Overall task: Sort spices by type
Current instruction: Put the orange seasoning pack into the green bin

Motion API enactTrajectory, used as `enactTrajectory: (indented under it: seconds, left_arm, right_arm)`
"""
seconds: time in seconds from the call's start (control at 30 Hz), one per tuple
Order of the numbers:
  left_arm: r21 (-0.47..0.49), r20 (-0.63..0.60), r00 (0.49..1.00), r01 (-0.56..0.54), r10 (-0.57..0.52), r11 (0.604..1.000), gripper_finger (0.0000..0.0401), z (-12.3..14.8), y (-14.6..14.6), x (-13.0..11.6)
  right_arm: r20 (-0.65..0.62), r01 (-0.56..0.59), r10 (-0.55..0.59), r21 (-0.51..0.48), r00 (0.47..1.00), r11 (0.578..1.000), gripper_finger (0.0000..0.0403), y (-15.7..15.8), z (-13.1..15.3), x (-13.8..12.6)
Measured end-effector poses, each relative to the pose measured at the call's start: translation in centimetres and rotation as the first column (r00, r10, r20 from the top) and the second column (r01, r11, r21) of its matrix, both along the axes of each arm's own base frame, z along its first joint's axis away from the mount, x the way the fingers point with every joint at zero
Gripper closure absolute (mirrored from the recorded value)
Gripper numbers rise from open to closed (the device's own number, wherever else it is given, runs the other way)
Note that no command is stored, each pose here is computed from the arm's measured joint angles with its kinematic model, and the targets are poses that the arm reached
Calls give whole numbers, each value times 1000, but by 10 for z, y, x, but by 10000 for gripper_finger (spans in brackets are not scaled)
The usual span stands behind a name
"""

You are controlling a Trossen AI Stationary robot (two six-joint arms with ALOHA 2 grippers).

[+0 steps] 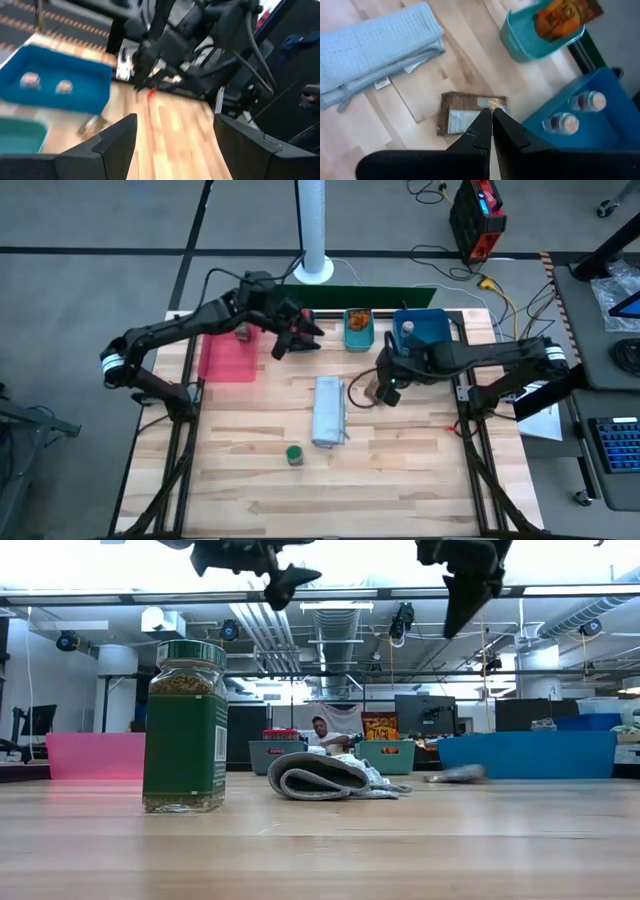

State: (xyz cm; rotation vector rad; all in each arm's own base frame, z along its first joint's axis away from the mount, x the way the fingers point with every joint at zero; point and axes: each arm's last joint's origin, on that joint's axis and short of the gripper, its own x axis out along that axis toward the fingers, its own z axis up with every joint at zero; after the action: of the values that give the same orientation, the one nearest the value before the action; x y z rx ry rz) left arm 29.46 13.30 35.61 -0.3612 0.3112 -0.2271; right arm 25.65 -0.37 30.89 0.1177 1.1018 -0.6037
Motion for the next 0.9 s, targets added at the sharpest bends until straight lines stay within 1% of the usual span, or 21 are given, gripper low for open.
enactTrajectory:
  seconds: [0.1,0.23,0.3,0.43,0.5,0.57,0.67,0.77,0.87,0.9]
  left_arm:
    - [-25,42,999,-8,9,1000,154,1,2,7]
    - [-57,35,998,-49,51,997,154,0,5,9]
    - [-59,35,998,-55,57,997,154,1,4,9]
    - [-59,64,995,-70,74,996,154,13,0,0]
    - [-52,103,990,-95,100,994,154,26,-5,-10]
    - [-28,152,980,-127,129,992,154,41,-11,-23]
    - [18,235,954,-197,188,980,154,65,-21,-47]
    - [58,316,921,-258,227,965,154,84,-32,-71]
    - [80,370,897,-289,240,954,154,97,-41,-89]
    - [82,382,892,-292,240,953,154,100,-43,-94]
  right_arm:
    - [-21,-38,38,23,999,999,395,-9,4,-1]
    - [-56,-40,47,124,997,992,395,-31,-7,-2]
    - [-69,-55,68,164,995,985,394,-42,-20,1]
    - [-33,-66,72,155,997,986,388,-59,-51,11]
    - [7,-97,98,219,995,971,377,-64,-67,14]
    - [60,-115,102,299,993,947,359,-67,-81,19]
    - [43,-81,69,383,997,920,318,-68,-102,23]
    - [-20,-54,68,412,998,910,264,-70,-121,28]
    - [-51,-64,94,422,994,904,206,-71,-139,35]
    - [-51,-70,102,438,993,896,189,-71,-144,38]
